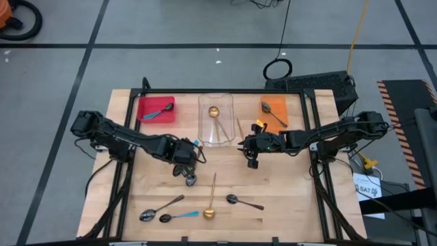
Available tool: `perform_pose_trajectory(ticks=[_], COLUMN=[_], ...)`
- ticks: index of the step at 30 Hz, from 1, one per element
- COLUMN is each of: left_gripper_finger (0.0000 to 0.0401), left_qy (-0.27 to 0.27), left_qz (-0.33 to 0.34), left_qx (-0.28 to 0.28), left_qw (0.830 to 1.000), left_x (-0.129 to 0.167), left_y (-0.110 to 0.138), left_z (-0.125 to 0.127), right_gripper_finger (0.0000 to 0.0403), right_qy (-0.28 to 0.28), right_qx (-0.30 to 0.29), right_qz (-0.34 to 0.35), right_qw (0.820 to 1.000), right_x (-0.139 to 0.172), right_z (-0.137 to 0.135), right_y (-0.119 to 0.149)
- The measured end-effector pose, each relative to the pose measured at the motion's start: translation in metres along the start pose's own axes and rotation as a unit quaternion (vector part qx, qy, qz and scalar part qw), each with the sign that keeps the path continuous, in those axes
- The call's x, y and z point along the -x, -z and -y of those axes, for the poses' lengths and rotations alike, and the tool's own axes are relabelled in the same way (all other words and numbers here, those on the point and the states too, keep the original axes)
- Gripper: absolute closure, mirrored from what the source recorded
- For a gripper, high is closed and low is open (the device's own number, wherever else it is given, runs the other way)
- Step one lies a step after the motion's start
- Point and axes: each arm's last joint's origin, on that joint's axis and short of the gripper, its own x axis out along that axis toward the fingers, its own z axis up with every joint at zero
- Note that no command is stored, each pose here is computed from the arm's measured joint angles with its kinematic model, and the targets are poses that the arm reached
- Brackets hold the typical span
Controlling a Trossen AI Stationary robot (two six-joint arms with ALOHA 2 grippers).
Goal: Sort silverware by color (type)
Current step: Put the blue spoon into the red bin
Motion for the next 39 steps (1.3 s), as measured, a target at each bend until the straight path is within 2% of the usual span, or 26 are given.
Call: perform_pose_trajectory(ticks=[7, 10, 25, 39], left_gripper_finger=[0.0286, 0.0278, 0.0276, 0.0287], left_qy=[-0.017, -0.026, -0.067, -0.072], left_qz=[-0.009, -0.016, -0.052, -0.060], left_qx=[0.041, 0.040, 0.006, 0.005], left_qw=[0.999, 0.999, 0.996, 0.996], left_x=[-0.011, -0.018, -0.057, -0.062], left_y=[0.000, 0.000, 0.002, 0.003], left_z=[0.003, 0.005, 0.014, 0.014], right_gripper_finger=[0.0312, 0.0312, 0.0312, 0.0312], right_qy=[-0.001, -0.001, -0.001, -0.002], right_qx=[0.003, 0.003, -0.004, -0.004], right_qz=[0.000, 0.000, 0.000, 0.000], right_qw=[1.000, 1.000, 1.000, 1.000], right_x=[0.000, 0.000, 0.000, 0.000], right_z=[-0.001, -0.001, -0.001, -0.001], right_y=[0.000, 0.000, 0.000, 0.000])
